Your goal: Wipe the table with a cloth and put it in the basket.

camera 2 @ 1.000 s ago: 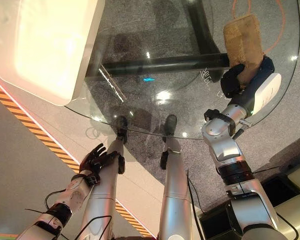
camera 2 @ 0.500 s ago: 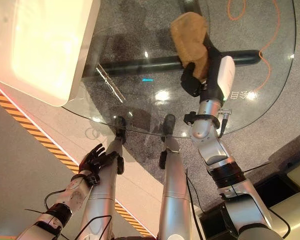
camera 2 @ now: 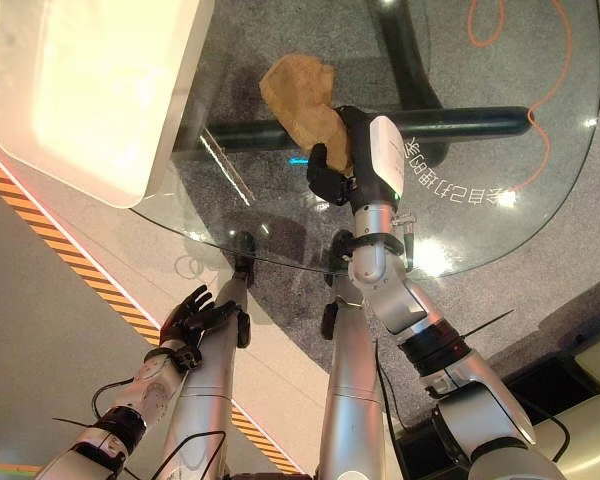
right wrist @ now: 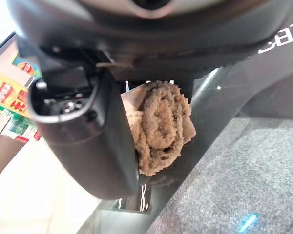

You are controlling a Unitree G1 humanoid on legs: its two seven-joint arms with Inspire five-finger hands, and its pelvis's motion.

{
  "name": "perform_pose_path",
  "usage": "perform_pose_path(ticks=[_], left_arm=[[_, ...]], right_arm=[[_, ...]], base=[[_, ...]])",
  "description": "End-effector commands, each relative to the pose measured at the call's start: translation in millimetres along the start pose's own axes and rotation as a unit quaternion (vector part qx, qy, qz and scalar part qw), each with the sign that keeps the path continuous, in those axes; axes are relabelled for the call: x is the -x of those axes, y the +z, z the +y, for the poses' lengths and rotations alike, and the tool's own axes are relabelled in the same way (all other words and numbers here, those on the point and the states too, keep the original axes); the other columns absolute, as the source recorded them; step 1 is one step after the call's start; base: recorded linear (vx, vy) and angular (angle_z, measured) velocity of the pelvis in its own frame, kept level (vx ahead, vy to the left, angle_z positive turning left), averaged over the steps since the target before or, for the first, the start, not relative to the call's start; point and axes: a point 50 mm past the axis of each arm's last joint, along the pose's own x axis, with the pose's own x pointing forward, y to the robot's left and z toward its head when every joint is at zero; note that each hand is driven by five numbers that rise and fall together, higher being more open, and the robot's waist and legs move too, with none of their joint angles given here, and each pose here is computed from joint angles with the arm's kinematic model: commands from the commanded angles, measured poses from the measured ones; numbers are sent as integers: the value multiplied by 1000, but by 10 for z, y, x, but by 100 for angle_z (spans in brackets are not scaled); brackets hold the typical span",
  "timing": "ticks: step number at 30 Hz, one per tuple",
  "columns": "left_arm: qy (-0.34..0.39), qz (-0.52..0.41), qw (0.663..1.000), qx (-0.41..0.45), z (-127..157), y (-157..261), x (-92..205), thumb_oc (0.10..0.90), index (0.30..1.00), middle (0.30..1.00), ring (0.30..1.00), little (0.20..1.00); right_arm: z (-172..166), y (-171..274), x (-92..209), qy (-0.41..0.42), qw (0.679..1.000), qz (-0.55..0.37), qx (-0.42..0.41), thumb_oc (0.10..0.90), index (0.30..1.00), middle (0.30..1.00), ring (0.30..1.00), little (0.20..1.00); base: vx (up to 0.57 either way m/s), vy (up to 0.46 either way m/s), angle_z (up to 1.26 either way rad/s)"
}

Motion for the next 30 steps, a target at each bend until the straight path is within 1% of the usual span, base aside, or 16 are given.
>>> perform_pose_path(ticks=[1,5,10,15,19,23,29,30], left_arm=[[-20,53,998,15,-47,-430,211,800,900,900,900,900],[-23,51,998,12,-77,-404,198,800,900,900,900,900],[-23,48,999,14,-102,-370,179,800,900,900,900,900],[-19,48,999,15,-64,-354,178,800,900,900,900,900],[-15,45,999,18,-30,-351,180,800,900,900,900,900],[-12,41,999,29,-9,-344,182,800,900,900,900,900],[-12,25,997,74,6,-333,201,800,900,900,900,900],[-14,20,997,70,3,-321,201,800,900,900,900,900]], right_arm=[[267,370,164,84,991,-92,-45,100,300,300,300,200],[297,379,185,98,990,-92,-45,100,300,300,300,200],[356,421,215,138,983,-106,-47,100,300,300,300,200],[385,453,257,171,976,-113,-67,100,300,300,300,200],[365,437,284,154,979,-104,-84,100,300,300,300,200],[319,353,285,121,985,-78,-98,100,300,300,300,200],[234,286,290,90,987,-50,-127,100,300,300,300,200],[230,286,292,89,986,-49,-129,100,300,300,300,200]], base=[[0,0,0],[0,0,0],[0,0,0],[0,0,0],[-7,-7,1],[-20,-17,3],[-17,-17,0],[-46,-46,0]])
